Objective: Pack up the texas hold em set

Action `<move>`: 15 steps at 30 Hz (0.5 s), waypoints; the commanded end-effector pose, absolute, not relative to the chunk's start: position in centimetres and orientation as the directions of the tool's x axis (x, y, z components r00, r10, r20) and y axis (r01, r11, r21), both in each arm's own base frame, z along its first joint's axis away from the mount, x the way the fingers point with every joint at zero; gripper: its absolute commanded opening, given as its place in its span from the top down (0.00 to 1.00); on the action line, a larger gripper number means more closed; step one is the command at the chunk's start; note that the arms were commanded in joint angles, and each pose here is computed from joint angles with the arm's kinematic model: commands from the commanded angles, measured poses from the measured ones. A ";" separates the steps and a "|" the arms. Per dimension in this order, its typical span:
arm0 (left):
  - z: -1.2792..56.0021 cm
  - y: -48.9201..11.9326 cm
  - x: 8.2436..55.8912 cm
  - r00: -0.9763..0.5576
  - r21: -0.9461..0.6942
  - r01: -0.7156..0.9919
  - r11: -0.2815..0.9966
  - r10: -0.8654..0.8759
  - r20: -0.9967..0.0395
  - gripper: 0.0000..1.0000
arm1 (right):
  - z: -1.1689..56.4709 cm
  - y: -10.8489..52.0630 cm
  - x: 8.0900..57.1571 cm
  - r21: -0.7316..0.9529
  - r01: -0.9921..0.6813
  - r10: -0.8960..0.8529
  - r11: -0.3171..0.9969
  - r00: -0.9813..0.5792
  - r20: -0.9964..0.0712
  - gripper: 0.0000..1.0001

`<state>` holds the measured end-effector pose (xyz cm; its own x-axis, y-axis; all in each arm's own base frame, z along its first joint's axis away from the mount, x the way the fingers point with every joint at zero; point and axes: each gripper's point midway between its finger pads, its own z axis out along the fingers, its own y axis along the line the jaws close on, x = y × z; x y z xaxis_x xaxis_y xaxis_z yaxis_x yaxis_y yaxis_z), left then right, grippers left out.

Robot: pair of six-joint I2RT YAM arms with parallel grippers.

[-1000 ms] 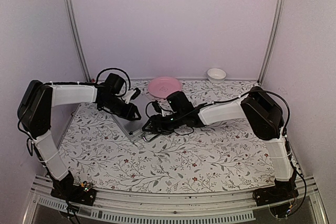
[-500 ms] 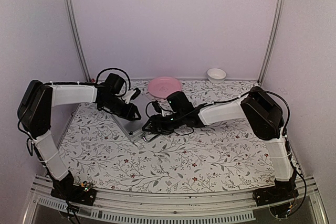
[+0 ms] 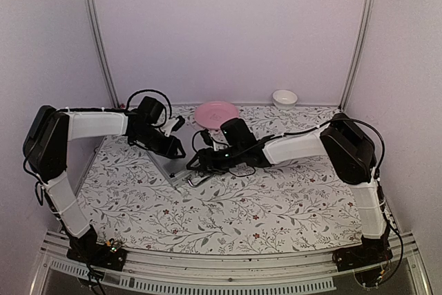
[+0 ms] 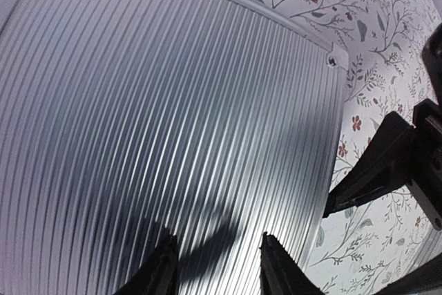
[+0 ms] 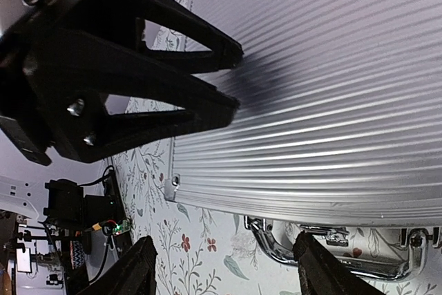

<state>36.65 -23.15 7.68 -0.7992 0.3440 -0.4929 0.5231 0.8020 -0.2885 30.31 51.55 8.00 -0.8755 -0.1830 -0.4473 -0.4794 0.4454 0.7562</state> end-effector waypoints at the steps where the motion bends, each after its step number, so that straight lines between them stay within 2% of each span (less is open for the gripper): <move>1: 6.1 -22.8 35.8 -0.817 -0.266 0.518 0.813 0.377 -0.436 0.59 | 14.0 51.9 31.3 0.735 -0.564 -0.110 0.377 -0.815 -0.569 0.31; 15: 5.9 -22.7 35.8 -0.819 -0.269 0.516 0.813 0.377 -0.433 0.59 | 13.5 51.2 31.0 0.724 -0.565 -0.117 0.396 -0.813 -0.570 0.32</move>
<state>36.65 -23.17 7.70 -0.7987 0.3445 -0.4933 0.5238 0.8016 -0.2882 31.00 51.85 12.04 -0.8345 -0.1333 -0.5346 -0.5395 0.3945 0.7439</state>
